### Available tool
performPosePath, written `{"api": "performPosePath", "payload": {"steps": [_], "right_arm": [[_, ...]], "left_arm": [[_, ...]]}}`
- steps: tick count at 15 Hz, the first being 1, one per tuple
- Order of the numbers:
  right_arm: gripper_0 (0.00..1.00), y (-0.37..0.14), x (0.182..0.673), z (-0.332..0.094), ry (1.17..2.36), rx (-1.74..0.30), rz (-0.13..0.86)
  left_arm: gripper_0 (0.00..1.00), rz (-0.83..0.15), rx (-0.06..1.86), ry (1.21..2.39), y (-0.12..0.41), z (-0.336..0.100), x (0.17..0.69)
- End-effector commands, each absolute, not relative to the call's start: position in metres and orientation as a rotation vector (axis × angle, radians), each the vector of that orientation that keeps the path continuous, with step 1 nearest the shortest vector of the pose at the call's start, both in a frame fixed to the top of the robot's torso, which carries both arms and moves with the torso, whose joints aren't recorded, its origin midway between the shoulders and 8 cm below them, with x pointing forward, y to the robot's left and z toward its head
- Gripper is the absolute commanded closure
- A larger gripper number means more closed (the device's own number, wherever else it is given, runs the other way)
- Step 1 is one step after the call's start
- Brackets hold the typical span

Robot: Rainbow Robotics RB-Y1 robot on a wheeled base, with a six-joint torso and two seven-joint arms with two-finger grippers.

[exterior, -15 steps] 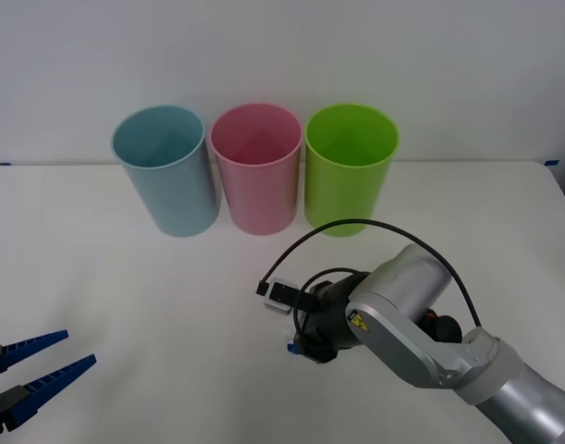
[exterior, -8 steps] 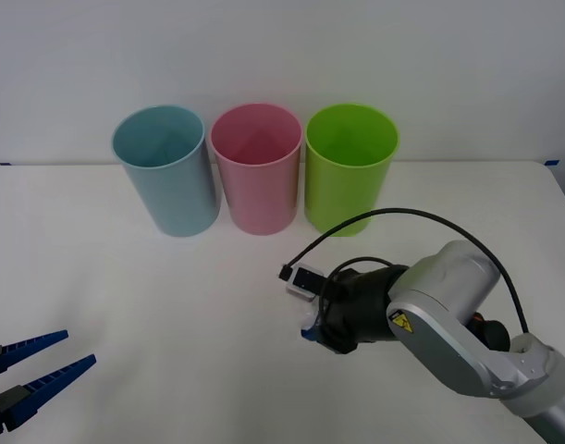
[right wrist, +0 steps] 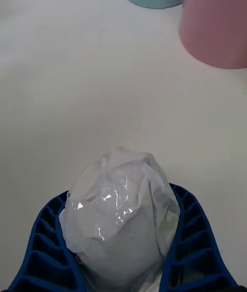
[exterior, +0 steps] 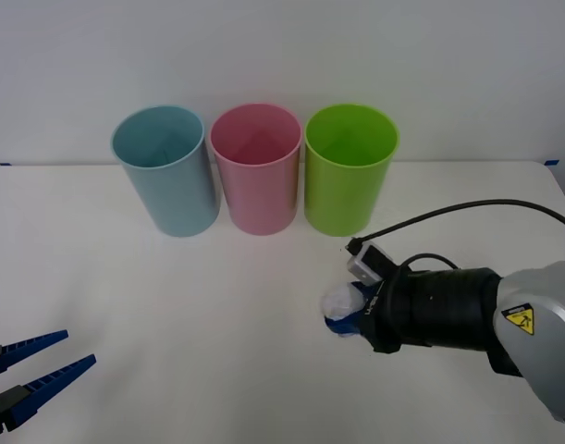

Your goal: Put cans in the blue bin and PET bottles in the pink bin and trash in the green bin.

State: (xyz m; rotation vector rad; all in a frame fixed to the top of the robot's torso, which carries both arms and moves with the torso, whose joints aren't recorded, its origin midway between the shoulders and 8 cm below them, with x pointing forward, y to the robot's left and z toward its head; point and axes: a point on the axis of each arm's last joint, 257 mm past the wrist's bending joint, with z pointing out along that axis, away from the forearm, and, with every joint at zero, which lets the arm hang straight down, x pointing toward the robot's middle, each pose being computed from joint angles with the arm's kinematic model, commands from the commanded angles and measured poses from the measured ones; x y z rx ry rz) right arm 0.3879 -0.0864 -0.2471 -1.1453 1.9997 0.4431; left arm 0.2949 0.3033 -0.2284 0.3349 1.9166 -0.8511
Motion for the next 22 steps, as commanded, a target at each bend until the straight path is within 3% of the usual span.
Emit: {"api": "performPosePath", "payload": {"steps": [1,10,13,17,22], "right_arm": [[1.00,-0.102,0.398,-0.217,1.958,-1.042,0.509],[1.00,-0.108,0.406,-0.099,1.700,-0.894,0.700],[1.00,-0.123,0.423,-0.055,1.620,-0.830,0.680],[1.00,-0.132,0.455,-0.017,1.624,-0.751,0.695],[1.00,-0.134,0.502,0.020,1.610,-0.731,0.642]], "left_arm": [[0.00,-0.851,0.335,1.917,0.303,-0.228,0.295],[0.00,-0.851,0.335,1.917,0.303,-0.228,0.295],[0.00,-0.851,0.335,1.917,0.303,-0.228,0.295],[0.00,-0.851,0.335,1.917,0.303,-0.228,0.295],[0.00,-0.851,0.335,1.917,0.303,-0.228,0.295]]}}
